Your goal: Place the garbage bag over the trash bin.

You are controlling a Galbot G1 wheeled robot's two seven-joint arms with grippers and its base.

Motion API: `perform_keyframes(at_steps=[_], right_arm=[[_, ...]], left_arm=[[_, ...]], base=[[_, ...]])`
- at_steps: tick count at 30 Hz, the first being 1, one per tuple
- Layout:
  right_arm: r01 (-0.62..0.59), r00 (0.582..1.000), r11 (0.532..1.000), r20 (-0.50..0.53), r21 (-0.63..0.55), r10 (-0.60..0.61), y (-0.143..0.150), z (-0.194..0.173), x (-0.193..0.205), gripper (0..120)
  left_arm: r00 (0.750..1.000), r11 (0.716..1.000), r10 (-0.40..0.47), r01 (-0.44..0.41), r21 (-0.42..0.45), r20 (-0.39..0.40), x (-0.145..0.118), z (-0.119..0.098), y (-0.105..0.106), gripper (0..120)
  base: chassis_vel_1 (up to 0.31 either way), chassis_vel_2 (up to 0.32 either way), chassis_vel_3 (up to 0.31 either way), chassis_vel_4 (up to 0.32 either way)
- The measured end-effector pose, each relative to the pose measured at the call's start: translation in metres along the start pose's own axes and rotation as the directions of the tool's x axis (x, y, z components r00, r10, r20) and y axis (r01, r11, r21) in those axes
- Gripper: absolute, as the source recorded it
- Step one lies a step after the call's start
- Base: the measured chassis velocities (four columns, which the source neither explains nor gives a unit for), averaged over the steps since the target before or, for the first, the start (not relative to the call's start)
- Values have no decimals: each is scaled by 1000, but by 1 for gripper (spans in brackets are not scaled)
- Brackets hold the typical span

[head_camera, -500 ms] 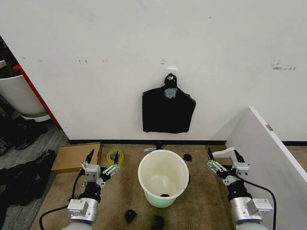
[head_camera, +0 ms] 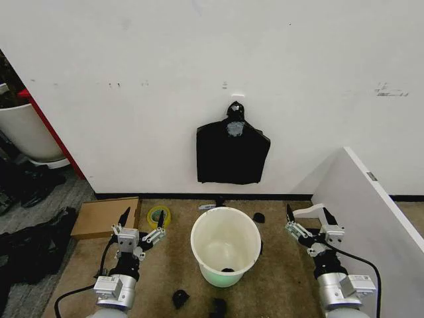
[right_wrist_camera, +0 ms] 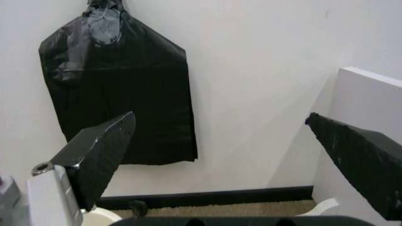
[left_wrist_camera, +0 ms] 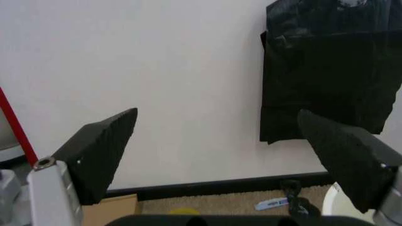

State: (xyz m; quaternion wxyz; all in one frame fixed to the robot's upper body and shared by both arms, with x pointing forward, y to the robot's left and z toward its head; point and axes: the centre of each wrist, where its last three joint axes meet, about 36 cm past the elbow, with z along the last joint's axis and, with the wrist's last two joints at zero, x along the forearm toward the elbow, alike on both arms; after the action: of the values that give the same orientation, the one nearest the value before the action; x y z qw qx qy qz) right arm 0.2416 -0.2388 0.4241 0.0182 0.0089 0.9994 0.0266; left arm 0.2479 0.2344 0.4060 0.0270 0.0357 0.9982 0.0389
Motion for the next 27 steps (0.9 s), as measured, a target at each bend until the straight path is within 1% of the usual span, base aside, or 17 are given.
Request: perform_keyframes(at_steps=[4, 7, 8, 12, 15, 17, 20, 22, 23, 27], right_arm=[[32, 999, 999, -1, -33, -32, 1, 1, -7, 100], [79, 997, 994, 0, -73, -79, -2, 8, -26, 100], [79, 997, 994, 0, -73, -79, -2, 8, -26, 100], [128, 992, 986, 10, -106, -128, -6, 18, -52, 100], [174, 985, 969, 22, -174, -172, -15, 27, -75, 100], [186, 983, 966, 27, -178, -184, -18, 28, -81, 100], [256, 967, 952, 55, -166, -250, -24, 30, -108, 100], [316, 949, 936, 70, -153, -308, -25, 30, -126, 100], [316, 949, 936, 70, -153, -308, -25, 30, -126, 100], [413, 910, 901, 92, -135, -404, -12, 29, -156, 100]], left_arm=[[1000, 1000, -4, 4, -7, 2, 0, 0, 3, 100], [1000, 1000, -15, 15, -14, 3, 1, -1, 9, 100], [1000, 1000, -15, 15, -14, 3, 1, -1, 9, 100], [1000, 1000, -20, 20, -10, 3, 2, -3, 13, 100], [1000, 1000, -2, 2, -6, 3, -6, 0, 15, 100], [1000, 1000, 1, -1, -5, 2, -7, 1, 16, 100], [1000, 1000, -4, 4, -8, -2, -5, 2, 19, 100], [1000, 1000, -12, 12, -10, -4, -2, 1, 21, 100], [1000, 1000, -12, 12, -10, -4, -2, 1, 21, 100], [1000, 1000, -18, 18, -10, -8, 2, 1, 21, 100]], base=[[0, 0, 0, 0], [0, 0, 0, 0], [0, 0, 0, 0], [0, 0, 0, 0], [0, 0, 0, 0], [0, 0, 0, 0], [0, 0, 0, 0], [0, 0, 0, 0], [0, 0, 0, 0], [0, 0, 0, 0]])
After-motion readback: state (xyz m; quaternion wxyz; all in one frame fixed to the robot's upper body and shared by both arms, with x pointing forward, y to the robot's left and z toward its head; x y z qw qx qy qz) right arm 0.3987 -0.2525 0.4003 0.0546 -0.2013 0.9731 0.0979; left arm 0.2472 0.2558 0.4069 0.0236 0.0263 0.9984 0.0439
